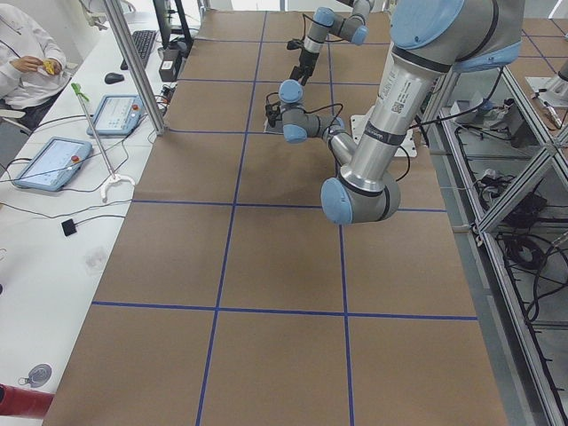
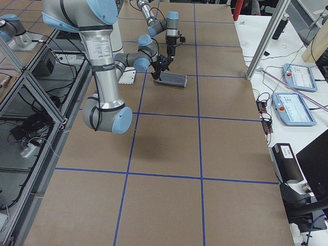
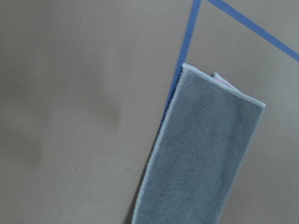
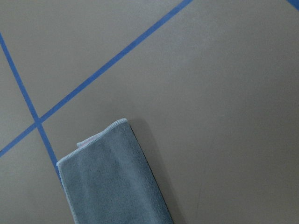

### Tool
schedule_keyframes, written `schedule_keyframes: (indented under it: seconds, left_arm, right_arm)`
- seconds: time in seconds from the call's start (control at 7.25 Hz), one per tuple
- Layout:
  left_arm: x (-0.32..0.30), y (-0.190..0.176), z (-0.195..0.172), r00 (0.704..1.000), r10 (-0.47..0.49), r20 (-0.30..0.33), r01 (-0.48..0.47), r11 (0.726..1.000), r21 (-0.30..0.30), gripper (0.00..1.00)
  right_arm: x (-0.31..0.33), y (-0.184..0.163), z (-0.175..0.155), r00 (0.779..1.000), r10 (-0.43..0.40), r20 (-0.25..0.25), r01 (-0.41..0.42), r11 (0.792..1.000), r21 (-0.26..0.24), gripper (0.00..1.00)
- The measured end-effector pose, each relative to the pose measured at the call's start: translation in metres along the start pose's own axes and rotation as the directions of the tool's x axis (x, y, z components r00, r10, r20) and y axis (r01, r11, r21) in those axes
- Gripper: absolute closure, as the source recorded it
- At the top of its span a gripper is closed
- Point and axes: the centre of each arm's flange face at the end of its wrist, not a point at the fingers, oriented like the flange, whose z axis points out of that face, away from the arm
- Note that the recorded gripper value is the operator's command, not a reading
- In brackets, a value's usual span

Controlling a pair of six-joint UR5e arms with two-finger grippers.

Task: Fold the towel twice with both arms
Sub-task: 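Release the strip with the left gripper while the right gripper moves to its near end, then lower the right gripper and grasp the strip end nearest the robot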

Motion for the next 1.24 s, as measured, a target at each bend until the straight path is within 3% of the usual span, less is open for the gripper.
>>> schedule_keyframes:
  seconds: [0.55,0.69,1.24]
  left_arm:
    - [-0.006,0.000,0.002,1.000,-0.005,0.006,0.005,1.000,0.013,0.01]
    - [-0.007,0.000,0.002,1.000,-0.005,0.006,0.005,1.000,0.013,0.01]
    - [-0.010,0.004,-0.005,1.000,-0.003,-0.002,0.003,1.000,0.010,0.01]
  right_arm:
    - [0.014,0.074,0.023,0.998,0.047,-0.044,-0.045,0.998,0.032,0.10]
    - [0.011,0.084,0.032,0.998,0.044,-0.055,-0.042,0.999,0.031,0.19]
    - [0.017,0.101,0.056,0.996,0.028,-0.090,-0.025,0.999,0.038,0.22]
